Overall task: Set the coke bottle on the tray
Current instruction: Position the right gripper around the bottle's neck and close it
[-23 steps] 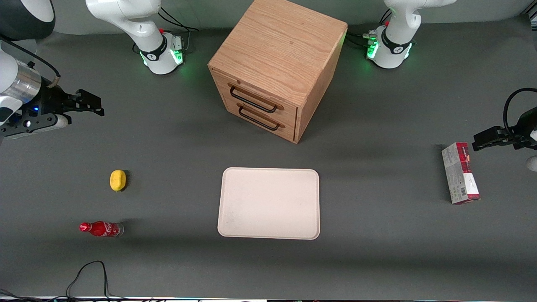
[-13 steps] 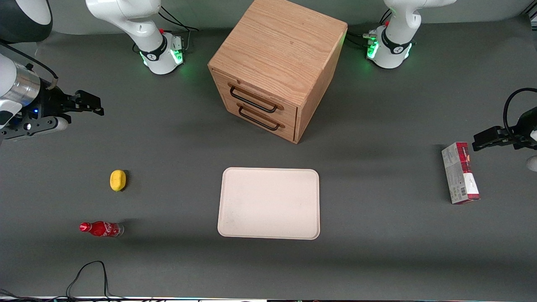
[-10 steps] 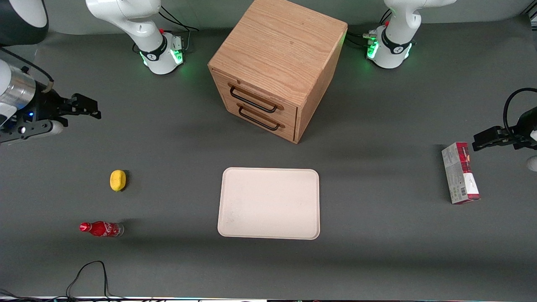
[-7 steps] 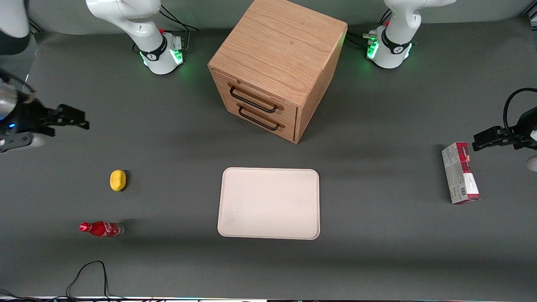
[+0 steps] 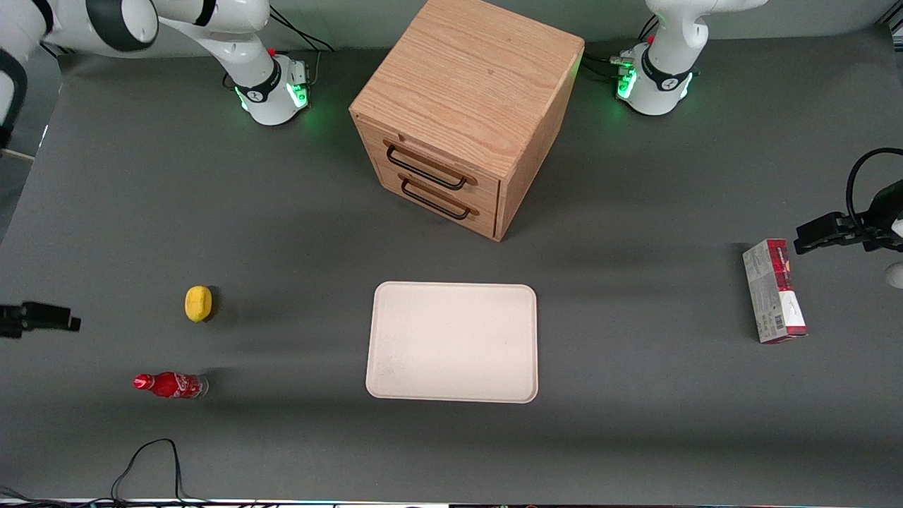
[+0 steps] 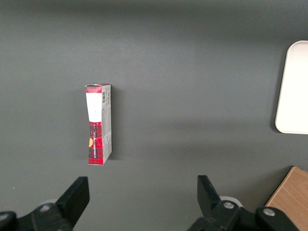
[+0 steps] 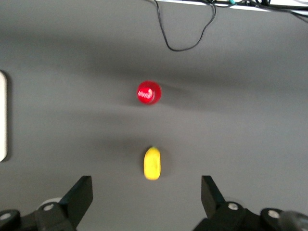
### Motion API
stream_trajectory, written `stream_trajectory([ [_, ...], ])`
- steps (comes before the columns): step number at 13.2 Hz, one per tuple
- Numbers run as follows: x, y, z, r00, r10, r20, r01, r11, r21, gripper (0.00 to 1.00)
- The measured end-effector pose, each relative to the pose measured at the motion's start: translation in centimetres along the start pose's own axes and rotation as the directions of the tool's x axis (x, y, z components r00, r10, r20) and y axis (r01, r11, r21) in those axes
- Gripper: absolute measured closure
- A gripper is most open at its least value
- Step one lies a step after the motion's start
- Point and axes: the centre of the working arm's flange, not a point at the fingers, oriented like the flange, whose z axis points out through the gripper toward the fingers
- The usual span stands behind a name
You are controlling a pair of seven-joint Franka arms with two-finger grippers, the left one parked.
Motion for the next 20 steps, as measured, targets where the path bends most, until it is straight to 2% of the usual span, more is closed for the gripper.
stream_trajectory([
  [2, 0.8, -0.7, 0.8, 1.0, -0.012, -0.007, 0.012, 1.0, -0.002, 0.0],
  [5, 1.9, -1.0, 3.5, 1.0, -0.02, 0.003, 0.02, 1.0, 0.0, 0.0],
  [10, 5.2, -1.5, 13.7, 0.998, -0.036, -0.046, 0.035, 0.999, -0.014, 0.0],
  [15, 5.6, -2.1, 18.1, 0.999, -0.045, -0.015, 0.045, 0.999, -0.01, 0.0],
  [20, 5.6, -2.0, 18.5, 0.999, -0.05, -0.021, 0.05, 0.999, -0.023, 0.0],
])
